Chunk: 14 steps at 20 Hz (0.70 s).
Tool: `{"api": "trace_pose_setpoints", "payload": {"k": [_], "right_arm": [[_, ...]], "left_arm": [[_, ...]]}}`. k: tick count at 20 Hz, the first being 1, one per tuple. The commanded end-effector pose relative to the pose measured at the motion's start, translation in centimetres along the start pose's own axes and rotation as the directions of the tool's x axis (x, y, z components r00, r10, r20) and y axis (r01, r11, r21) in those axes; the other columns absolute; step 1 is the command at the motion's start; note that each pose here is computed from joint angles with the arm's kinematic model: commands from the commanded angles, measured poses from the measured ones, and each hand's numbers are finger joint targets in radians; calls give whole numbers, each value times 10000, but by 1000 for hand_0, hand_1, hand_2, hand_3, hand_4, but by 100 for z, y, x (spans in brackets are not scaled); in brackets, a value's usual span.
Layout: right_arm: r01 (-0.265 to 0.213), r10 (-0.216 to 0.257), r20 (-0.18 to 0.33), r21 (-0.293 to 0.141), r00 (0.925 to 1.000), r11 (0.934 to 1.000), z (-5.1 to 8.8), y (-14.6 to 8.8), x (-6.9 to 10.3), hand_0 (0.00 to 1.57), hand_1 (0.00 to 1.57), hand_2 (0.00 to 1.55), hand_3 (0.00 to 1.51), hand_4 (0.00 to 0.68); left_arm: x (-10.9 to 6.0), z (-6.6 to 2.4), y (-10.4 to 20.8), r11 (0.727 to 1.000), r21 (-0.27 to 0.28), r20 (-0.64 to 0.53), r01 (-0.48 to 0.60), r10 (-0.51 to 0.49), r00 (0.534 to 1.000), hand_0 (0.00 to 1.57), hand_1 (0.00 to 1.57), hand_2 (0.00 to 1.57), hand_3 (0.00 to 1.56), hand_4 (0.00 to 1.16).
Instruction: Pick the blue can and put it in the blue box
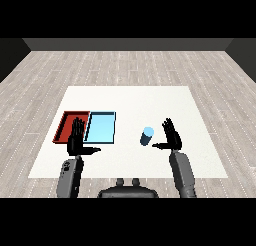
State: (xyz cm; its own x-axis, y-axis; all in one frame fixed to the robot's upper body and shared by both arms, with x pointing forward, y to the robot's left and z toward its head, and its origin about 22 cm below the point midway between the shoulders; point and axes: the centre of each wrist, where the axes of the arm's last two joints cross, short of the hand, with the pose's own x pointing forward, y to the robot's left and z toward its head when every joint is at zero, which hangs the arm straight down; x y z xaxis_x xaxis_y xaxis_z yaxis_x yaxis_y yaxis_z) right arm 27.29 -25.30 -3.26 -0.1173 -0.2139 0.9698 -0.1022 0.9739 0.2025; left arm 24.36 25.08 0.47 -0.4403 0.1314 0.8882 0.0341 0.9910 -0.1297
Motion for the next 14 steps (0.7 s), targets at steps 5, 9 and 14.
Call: {"api": "trace_pose_setpoints", "payload": {"k": [5, 9, 14], "right_arm": [[251, -255, -332, -117, 9991, 9996, -215, 61, -172, 0, 0, 0, 0, 0], [173, -168, -812, 58, 9966, 9998, -98, 31, -307, 0, 0, 0, 0, 0], [210, -196, -497, 271, 9986, 9994, -146, 158, -409, 0, 0, 0, 0, 0]], "left_arm": [[-162, 48, 84, 9999, 153, -25, 81, -81, 10000, 0, 0, 0, 0, 0], [3, 111, 181, 9996, 216, -54, 165, -164, 9999, 0, 0, 0, 0, 0], [-40, 66, 72, 9997, -92, -9, 246, -246, 9997, 0, 0, 0, 0, 0]]}}
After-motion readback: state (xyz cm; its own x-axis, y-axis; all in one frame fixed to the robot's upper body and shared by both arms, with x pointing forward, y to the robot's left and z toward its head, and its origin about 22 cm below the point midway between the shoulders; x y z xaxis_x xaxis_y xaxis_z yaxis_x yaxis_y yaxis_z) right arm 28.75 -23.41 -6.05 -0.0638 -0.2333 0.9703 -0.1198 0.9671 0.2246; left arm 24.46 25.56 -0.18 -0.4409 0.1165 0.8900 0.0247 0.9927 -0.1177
